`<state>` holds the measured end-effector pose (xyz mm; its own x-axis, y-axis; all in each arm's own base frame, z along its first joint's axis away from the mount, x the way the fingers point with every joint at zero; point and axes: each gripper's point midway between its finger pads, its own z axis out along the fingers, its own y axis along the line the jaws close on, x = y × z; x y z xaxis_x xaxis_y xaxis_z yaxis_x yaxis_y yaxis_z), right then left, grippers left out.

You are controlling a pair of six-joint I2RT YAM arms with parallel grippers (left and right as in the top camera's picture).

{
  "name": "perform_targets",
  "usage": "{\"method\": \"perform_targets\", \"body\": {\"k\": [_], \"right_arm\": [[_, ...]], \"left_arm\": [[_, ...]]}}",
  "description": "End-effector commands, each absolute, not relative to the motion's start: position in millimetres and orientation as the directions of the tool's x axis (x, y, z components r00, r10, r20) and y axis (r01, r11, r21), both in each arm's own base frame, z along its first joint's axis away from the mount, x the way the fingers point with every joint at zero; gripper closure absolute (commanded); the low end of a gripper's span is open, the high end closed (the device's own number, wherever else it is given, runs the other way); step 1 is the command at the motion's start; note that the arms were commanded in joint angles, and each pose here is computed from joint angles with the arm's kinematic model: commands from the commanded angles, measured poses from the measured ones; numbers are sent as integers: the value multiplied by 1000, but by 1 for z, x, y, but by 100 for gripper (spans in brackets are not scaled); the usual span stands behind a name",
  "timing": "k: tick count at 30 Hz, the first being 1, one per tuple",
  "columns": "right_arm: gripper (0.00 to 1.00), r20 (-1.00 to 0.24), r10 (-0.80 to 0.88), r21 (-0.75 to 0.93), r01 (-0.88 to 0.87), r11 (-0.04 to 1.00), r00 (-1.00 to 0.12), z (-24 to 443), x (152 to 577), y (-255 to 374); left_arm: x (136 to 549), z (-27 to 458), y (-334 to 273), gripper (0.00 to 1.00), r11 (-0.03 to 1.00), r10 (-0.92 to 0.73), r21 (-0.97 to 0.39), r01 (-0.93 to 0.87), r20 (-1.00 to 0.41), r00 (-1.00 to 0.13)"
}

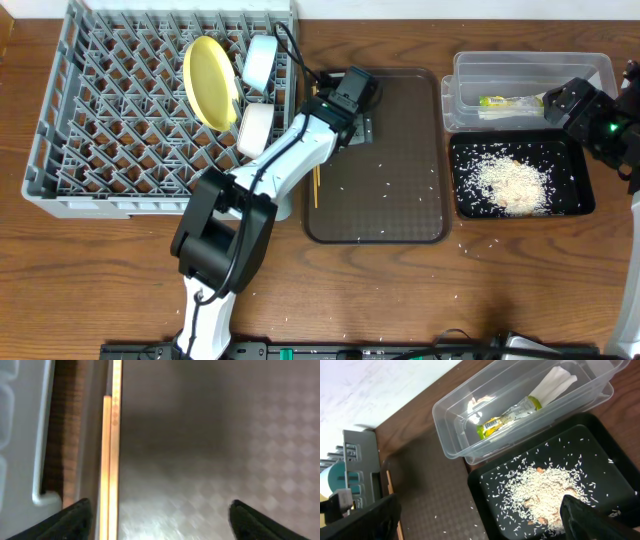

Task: Sort waste into correct bins and load items into the dishwasher
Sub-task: 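Move the left gripper to the wooden chopstick on the tray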

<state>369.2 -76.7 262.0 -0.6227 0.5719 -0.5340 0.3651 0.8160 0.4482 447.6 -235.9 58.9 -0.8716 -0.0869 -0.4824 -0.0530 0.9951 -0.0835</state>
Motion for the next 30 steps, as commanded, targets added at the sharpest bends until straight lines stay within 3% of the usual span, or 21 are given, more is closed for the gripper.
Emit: {"method": "perform_targets", "body": {"k": [1, 30], "right_arm": [[1, -542, 575, 453, 363, 814, -613, 267, 371, -78], [1, -542, 575, 453, 363, 814, -613, 267, 371, -78]], "left_arm": [[456, 35, -229, 16, 998, -68, -40, -56, -485, -872], [463, 3, -221, 25, 992, -107, 0, -123, -491, -864]]}}
